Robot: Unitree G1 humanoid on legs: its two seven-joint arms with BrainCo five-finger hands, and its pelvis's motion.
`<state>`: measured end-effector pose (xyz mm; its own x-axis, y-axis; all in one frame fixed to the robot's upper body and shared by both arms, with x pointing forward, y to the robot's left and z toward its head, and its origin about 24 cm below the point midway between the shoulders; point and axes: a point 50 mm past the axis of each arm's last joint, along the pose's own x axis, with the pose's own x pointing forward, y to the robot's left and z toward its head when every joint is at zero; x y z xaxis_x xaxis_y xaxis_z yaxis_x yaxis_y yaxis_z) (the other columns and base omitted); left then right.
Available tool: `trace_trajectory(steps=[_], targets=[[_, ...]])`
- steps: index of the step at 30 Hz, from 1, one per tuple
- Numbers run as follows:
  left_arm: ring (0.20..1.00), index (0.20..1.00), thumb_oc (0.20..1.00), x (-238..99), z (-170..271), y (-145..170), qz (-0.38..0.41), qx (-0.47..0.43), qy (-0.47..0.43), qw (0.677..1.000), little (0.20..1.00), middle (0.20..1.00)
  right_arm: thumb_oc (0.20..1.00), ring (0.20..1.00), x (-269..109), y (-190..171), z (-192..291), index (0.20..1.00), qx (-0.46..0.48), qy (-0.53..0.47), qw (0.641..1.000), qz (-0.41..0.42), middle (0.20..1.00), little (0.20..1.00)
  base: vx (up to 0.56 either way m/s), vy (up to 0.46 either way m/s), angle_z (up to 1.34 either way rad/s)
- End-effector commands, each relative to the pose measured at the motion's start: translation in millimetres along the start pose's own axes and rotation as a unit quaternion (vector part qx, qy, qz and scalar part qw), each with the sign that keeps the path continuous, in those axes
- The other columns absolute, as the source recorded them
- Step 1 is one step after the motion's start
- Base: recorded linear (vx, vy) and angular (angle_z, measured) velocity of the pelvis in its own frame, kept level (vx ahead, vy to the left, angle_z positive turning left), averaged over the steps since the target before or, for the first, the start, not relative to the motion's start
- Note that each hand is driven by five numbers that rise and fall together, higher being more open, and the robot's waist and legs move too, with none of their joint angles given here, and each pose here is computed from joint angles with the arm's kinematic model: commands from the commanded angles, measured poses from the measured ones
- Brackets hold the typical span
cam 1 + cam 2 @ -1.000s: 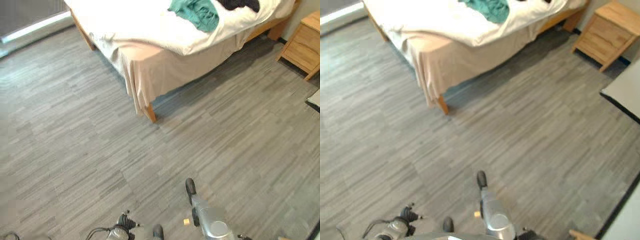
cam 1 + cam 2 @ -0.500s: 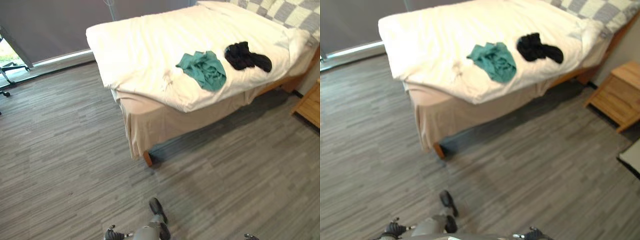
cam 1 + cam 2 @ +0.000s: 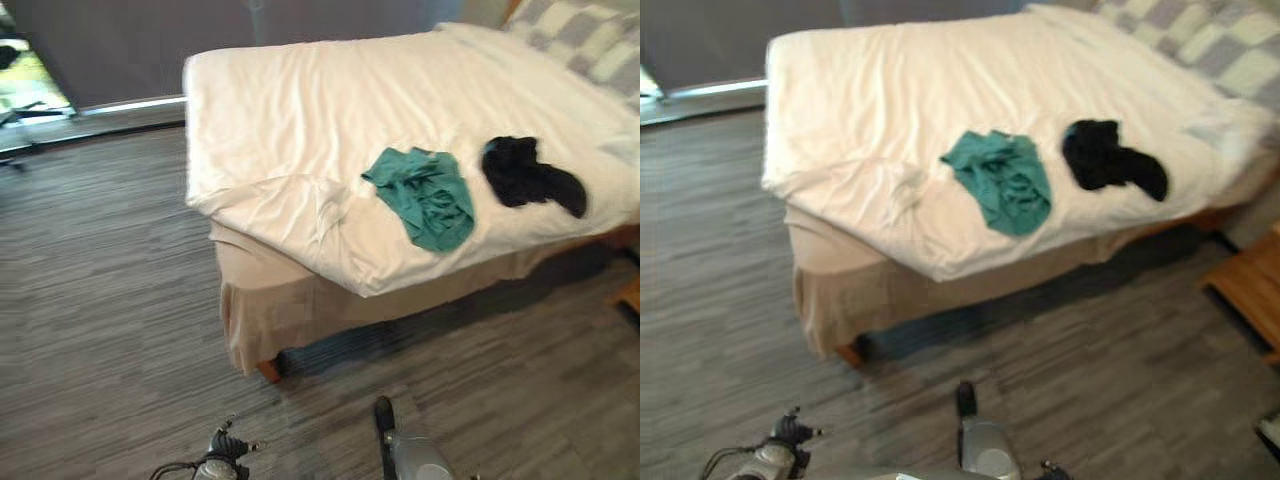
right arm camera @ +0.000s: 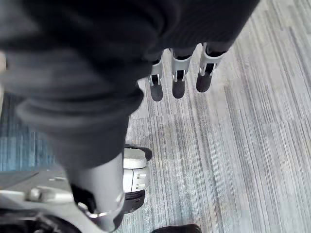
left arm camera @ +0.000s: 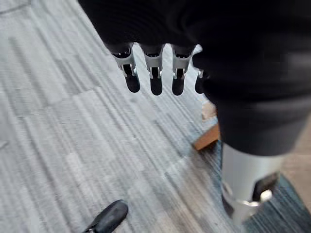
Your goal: Tidy up the quilt and then pick up the clothes from the bed and put them into the laundry hamper.
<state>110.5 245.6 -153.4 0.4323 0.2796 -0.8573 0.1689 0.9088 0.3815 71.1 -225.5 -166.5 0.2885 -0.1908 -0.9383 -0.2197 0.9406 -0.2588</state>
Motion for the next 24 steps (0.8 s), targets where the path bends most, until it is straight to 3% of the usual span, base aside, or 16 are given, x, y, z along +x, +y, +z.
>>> trace_trajectory(steps=[1, 7, 8, 12, 15, 16, 17, 21, 24], targets=[[1.0, 1.0, 1.0, 3.3, 20.6, 11.9, 0.023, -0.009, -0.035, 0.999, 1.0, 1.0, 1.0, 1.0, 2.5, -12.3, 17.2, 1.0, -0.014, -0.017, 0.999, -0.028, 1.0, 1.0, 0.08, -0.248, 0.65], [1.0, 1.0, 1.0, 2.0, 21.6, 6.6, 0.031, -0.067, -0.044, 0.996, 1.0, 1.0, 1.0, 1.0, 2.5, -22.1, 12.7, 1.0, -0.017, -0.003, 0.999, -0.052, 1.0, 1.0, 0.22, 0.001, 0.33], [1.0, 1.0, 1.0, 1.7, 20.2, 18.7, 0.065, -0.113, -0.046, 0.99, 1.0, 1.0, 1.0, 1.0, 1.9, -25.6, 9.0, 1.0, -0.002, -0.003, 0.998, -0.059, 1.0, 1.0, 0.38, 0.14, -0.07], [1.0, 1.0, 1.0, -1.3, 61.6, 59.7, 0.142, -0.112, -0.141, 0.973, 1.0, 1.0, 1.0, 1.0, 1.2, -22.1, 7.7, 1.0, 0.004, -0.012, 0.998, -0.066, 1.0, 1.0, 0.25, 0.129, -0.02], [1.0, 1.0, 1.0, -23.7, 117.9, 112.5, 0.232, -0.114, -0.276, 0.926, 1.0, 1.0, 1.0, 1.0, 0.1, -15.3, 9.3, 1.0, 0.009, -0.032, 0.997, -0.065, 1.0, 1.0, 0.06, 0.064, -0.14], [1.0, 1.0, 1.0, -23.7, 117.7, 112.6, 0.233, -0.114, -0.275, 0.926, 1.0, 1.0, 1.0, 1.0, 0.1, -15.0, 9.3, 1.0, 0.009, -0.032, 0.997, -0.064, 1.0, 1.0, 0.02, 0.043, -0.15], [1.0, 1.0, 1.0, -49.6, 151.6, 145.3, 0.295, -0.132, -0.362, 0.875, 1.0, 1.0, 1.0, 1.0, -1.5, -8.9, 4.4, 1.0, 0.017, -0.038, 0.997, -0.06, 1.0, 1.0, 0.01, 0.033, -0.13], [1.0, 1.0, 1.0, -108.5, 208.6, 188.0, 0.376, -0.15, -0.501, 0.765, 1.0, 1.0, 1.0, 1.0, -3.8, -3.1, -9.4, 1.0, 0.016, -0.027, 0.998, -0.049, 1.0, 1.0, -0.02, 0.021, -0.07], [1.0, 1.0, 1.0, -146.9, 239.1, 203.0, 0.405, -0.135, -0.571, 0.701, 1.0, 1.0, 1.0, 1.0, -4.5, -2.9, -15.1, 1.0, 0.011, -0.019, 0.999, -0.044, 1.0, 1.0, -0.04, 0.023, -0.18]])
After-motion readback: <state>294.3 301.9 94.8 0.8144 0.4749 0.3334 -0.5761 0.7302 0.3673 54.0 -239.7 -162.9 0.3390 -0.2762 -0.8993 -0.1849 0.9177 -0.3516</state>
